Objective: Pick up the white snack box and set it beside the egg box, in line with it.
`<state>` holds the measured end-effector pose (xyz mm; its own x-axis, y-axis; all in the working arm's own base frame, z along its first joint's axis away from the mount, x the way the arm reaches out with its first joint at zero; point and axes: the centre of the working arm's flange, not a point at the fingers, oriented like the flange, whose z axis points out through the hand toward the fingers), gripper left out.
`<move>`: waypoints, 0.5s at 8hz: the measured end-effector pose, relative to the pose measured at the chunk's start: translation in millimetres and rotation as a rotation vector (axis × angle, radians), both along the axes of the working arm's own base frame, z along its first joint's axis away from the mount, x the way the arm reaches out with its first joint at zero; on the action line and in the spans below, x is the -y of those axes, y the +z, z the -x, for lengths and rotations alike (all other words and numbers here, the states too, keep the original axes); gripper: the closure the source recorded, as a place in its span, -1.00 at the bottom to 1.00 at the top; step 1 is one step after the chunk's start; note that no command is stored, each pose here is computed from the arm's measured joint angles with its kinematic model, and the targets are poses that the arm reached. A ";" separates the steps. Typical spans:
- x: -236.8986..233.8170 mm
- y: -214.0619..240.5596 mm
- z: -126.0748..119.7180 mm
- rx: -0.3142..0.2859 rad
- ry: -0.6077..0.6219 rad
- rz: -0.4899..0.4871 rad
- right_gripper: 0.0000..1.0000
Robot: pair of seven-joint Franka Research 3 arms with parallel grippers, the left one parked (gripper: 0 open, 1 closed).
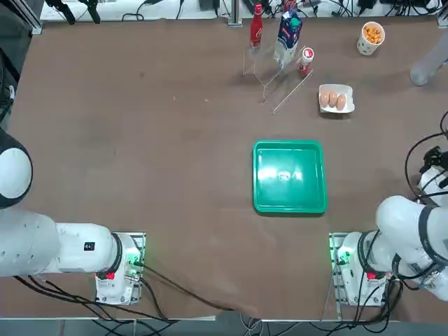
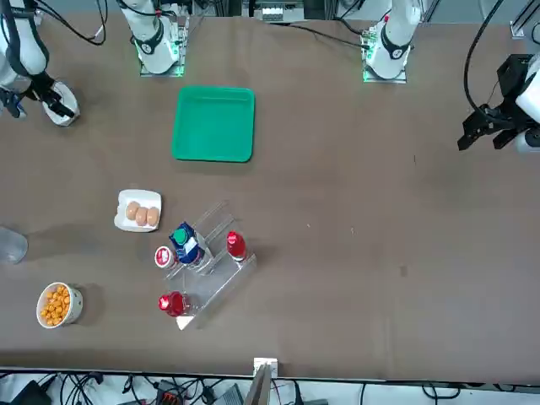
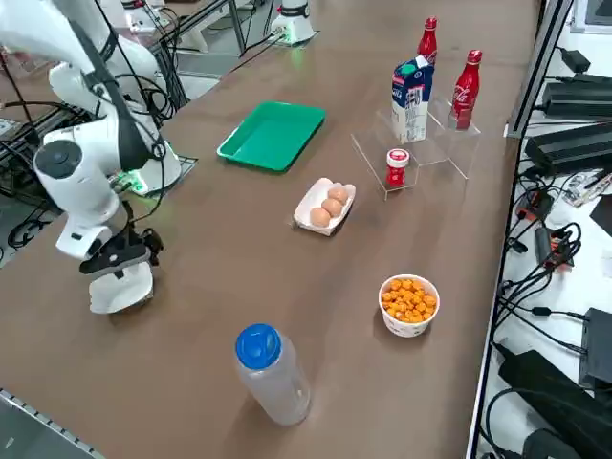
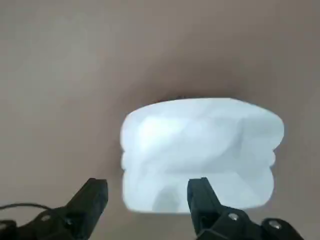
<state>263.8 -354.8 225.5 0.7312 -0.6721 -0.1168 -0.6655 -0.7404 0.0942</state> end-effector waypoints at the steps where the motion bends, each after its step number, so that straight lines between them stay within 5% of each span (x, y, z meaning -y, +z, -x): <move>1: 1.1 -14.5 0.7 0.019 0.007 0.009 -0.91; 3: -0.7 -30.6 0.2 0.019 0.010 0.003 -0.64; 4: -0.4 -31.8 0.6 0.020 0.008 0.003 -0.23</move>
<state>263.2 -354.3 193.7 0.7390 -0.6662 -0.1003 -0.6610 -0.7458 0.0828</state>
